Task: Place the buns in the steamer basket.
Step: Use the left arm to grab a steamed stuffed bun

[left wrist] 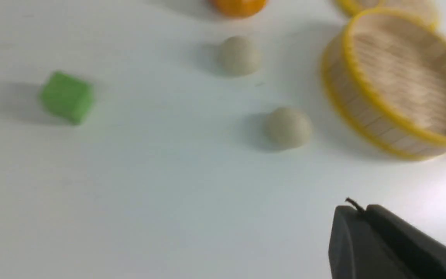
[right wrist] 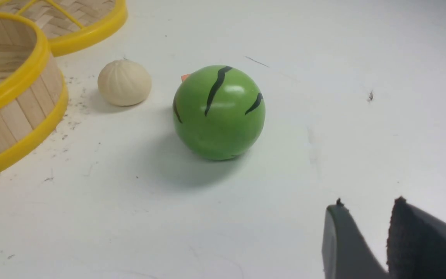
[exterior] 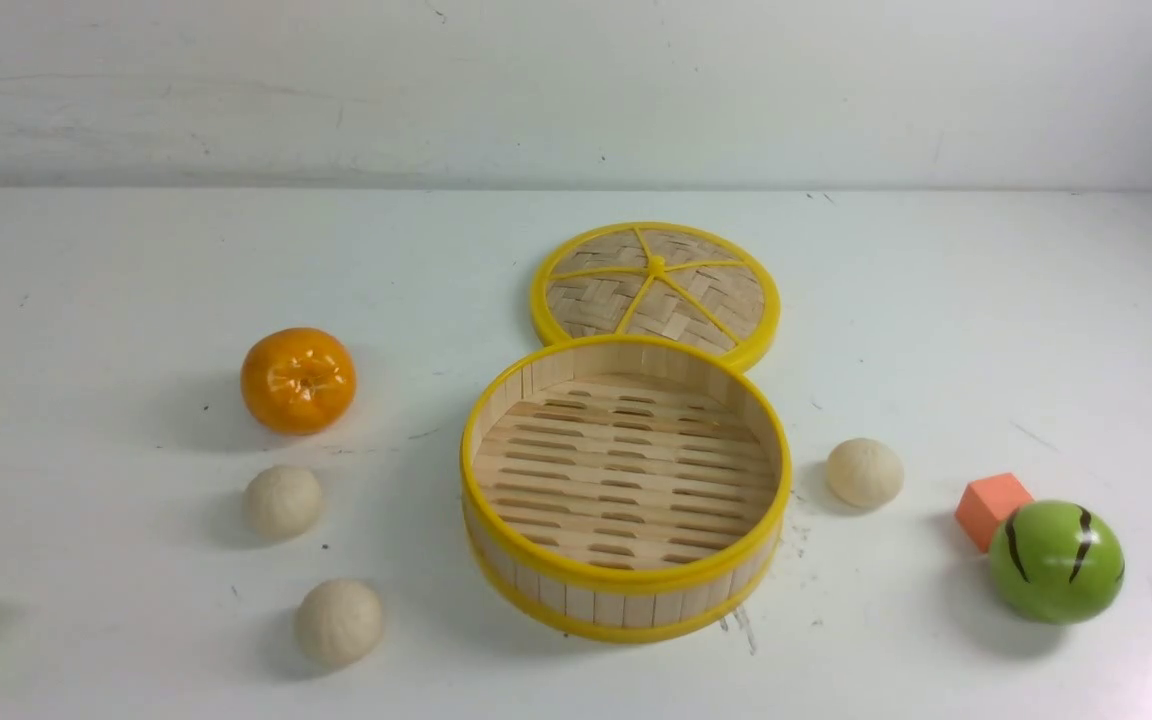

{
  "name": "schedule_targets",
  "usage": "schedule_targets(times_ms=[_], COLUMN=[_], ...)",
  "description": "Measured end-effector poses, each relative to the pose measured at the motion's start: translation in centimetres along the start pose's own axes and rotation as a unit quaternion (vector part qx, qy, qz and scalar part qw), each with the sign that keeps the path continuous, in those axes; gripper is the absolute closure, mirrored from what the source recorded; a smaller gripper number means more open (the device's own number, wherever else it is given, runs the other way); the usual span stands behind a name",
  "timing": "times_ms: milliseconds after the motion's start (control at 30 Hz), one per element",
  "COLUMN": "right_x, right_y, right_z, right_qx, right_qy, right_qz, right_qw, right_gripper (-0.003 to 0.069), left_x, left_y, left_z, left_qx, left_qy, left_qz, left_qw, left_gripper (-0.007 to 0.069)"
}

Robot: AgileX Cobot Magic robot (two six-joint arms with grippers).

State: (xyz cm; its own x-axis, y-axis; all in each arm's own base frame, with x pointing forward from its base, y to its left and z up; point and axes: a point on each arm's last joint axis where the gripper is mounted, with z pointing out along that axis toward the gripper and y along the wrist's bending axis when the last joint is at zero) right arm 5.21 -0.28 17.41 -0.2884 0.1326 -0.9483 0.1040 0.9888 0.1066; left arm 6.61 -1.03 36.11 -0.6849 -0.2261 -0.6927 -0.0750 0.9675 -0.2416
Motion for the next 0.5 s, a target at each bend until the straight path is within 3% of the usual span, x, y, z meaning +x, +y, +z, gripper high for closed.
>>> schedule_targets(times_ms=[33,133,367,500], right_x=[0.0,0.0,0.0,0.0], right_y=[0.0,0.0,0.0,0.0], right_z=[0.0,0.0,0.0,0.0], right_qx=[0.000,0.000,0.000,0.000], right_qy=[0.000,0.000,0.000,0.000], right_qz=[0.000,0.000,0.000,0.000], right_qw=[1.000,1.000,1.000,1.000], right_gripper=[0.0465,0.0460,0.0452,0.0447], left_x=[-1.4,-4.4,-8.3,-9.9], left_y=[0.3,0.2,-1.7,-3.7], left_z=[0.5,2.1,6.9,10.9], left_qx=[-0.034,-0.065,-0.048,-0.032], left_qy=[0.029,0.076,0.140,0.176], left_qz=[0.028,0.072,0.111,0.139], left_qw=[0.999,0.992,0.983,0.974], left_gripper=[0.0596,0.0596,0.0550,0.0412])
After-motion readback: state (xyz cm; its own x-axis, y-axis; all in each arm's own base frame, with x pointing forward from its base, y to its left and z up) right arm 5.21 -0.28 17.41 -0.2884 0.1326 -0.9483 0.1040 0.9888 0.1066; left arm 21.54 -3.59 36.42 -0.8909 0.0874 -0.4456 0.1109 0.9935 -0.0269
